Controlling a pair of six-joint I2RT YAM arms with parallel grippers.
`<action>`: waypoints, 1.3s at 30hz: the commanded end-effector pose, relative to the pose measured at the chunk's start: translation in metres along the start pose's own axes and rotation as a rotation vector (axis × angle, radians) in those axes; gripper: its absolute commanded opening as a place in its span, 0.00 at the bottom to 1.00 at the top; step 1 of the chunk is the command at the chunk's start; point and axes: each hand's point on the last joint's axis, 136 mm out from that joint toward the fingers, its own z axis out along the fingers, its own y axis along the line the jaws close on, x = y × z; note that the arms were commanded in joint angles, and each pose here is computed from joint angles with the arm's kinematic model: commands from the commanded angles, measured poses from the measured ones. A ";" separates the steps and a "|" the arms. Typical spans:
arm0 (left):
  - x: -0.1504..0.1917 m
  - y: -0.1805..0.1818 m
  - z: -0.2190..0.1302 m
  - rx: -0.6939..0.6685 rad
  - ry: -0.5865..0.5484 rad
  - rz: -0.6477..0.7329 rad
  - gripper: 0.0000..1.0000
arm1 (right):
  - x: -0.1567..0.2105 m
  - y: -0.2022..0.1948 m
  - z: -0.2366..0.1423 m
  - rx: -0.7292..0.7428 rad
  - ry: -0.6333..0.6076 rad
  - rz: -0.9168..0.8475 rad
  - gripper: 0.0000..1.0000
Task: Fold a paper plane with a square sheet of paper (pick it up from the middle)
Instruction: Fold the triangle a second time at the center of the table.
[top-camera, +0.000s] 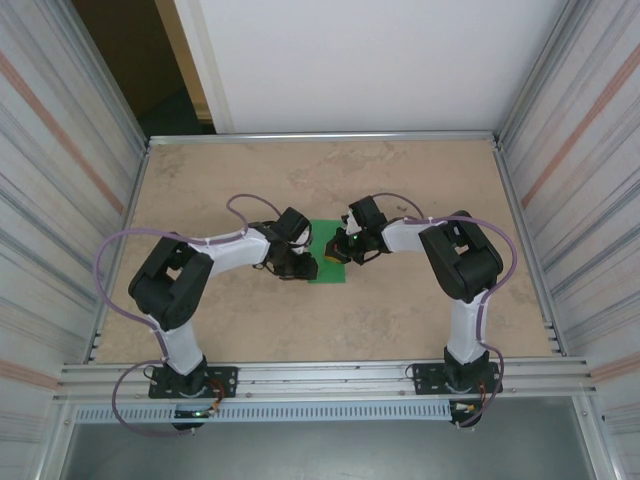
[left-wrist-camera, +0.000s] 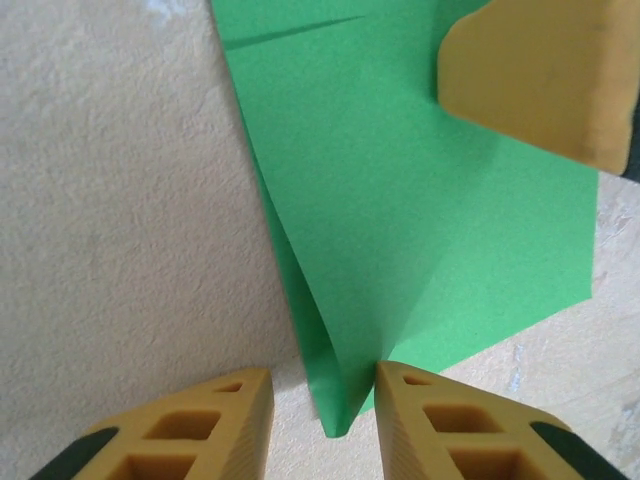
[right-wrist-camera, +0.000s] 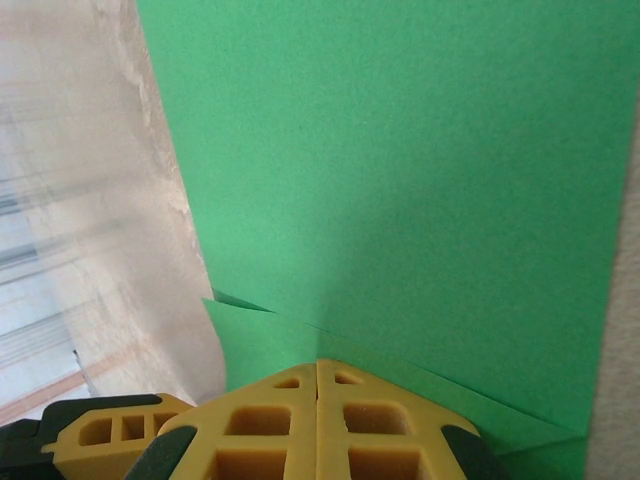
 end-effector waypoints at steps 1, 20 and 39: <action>0.010 0.012 0.012 -0.059 0.050 0.022 0.30 | 0.014 -0.038 0.005 0.139 0.044 0.100 0.04; 0.012 0.003 0.021 0.062 0.085 -0.008 0.21 | 0.011 0.029 -0.015 -0.033 0.024 -0.065 0.11; 0.008 0.001 0.022 0.129 0.107 -0.100 0.18 | 0.008 0.006 -0.002 0.065 -0.008 0.019 0.10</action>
